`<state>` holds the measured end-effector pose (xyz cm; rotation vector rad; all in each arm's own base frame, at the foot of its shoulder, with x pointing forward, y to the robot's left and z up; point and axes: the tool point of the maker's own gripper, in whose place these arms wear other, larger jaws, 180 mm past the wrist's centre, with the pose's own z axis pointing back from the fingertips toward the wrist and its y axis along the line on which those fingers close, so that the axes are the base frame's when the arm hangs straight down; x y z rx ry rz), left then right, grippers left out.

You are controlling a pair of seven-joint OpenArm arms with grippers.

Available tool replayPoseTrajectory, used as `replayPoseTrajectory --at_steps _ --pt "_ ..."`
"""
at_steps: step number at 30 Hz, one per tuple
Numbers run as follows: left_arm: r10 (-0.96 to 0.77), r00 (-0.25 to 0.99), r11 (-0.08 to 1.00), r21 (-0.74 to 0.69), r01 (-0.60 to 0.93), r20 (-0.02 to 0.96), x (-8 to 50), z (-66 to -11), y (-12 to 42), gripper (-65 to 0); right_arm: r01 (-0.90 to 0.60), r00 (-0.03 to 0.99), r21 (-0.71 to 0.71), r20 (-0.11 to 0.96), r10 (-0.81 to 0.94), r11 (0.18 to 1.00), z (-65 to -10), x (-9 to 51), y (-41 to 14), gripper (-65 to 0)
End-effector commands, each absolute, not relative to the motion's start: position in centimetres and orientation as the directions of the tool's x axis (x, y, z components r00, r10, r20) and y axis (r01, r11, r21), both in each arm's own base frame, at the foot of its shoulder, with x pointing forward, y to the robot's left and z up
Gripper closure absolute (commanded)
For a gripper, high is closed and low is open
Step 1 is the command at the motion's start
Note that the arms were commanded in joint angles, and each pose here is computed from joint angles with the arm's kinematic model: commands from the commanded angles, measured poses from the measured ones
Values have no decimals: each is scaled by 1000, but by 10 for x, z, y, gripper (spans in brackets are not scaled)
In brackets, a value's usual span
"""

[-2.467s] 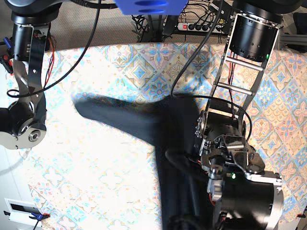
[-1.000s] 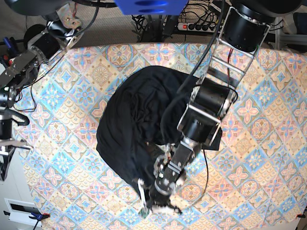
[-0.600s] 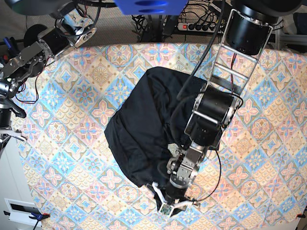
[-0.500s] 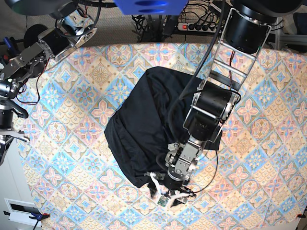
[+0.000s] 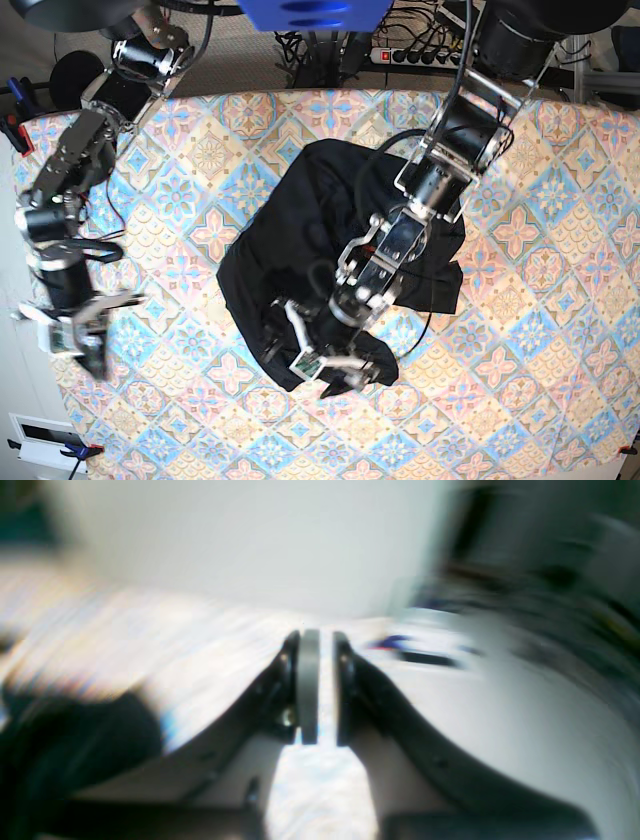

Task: Layout the t-shirt on the table in an organized manner, then fold the t-shirt properly
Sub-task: 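Swing the held shirt down and lay it flat on the table, then release the shirt and move the left gripper to its bunched fabric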

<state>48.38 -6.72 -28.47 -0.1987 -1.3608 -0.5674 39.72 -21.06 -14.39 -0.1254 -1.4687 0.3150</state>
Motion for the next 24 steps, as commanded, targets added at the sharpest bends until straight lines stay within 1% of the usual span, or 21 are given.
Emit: replayPoseTrajectory --at_steps 1,3,6,8,9,12,15,18,21,23,24 --pt "-177 57 883 133 450 982 489 -253 -61 -650 -188 24 -305 949 315 933 -132 402 -190 -80" --pt "-72 111 941 31 338 991 487 -253 -18 -650 -293 47 -335 931 363 896 -146 405 -155 -94" --pt "72 123 983 -92 159 990 471 -247 48 -650 -410 44 -362 909 415 837 -157 406 -113 -106" --pt "123 154 988 -135 71 980 451 -253 79 -650 -461 33 -370 901 432 807 -159 414 -93 -109" --pt "126 171 989 -136 50 977 440 -254 88 -650 -477 34 -370 898 438 797 -160 420 -87 -109" --pt "95 241 994 -107 35 966 408 -269 101 -650 -512 87 -345 890 447 787 -176 441 -82 -109" --pt "73 292 996 -86 35 954 377 -281 106 -650 -535 193 -270 883 427 800 -205 468 -84 -109" --pt "68 314 996 -82 31 947 356 -287 107 -650 -554 294 -127 895 336 823 -222 492 -81 -109" --pt "68 330 996 -80 26 942 342 -292 109 -650 -555 374 7 896 241 832 -235 510 -79 -109" --pt "47 335 998 -59 25 941 338 -295 115 -650 -544 412 73 891 190 836 -249 516 -79 -107" --pt "33 339 998 -46 30 940 337 -296 117 -650 -539 415 86 893 175 838 -251 519 -80 -107"
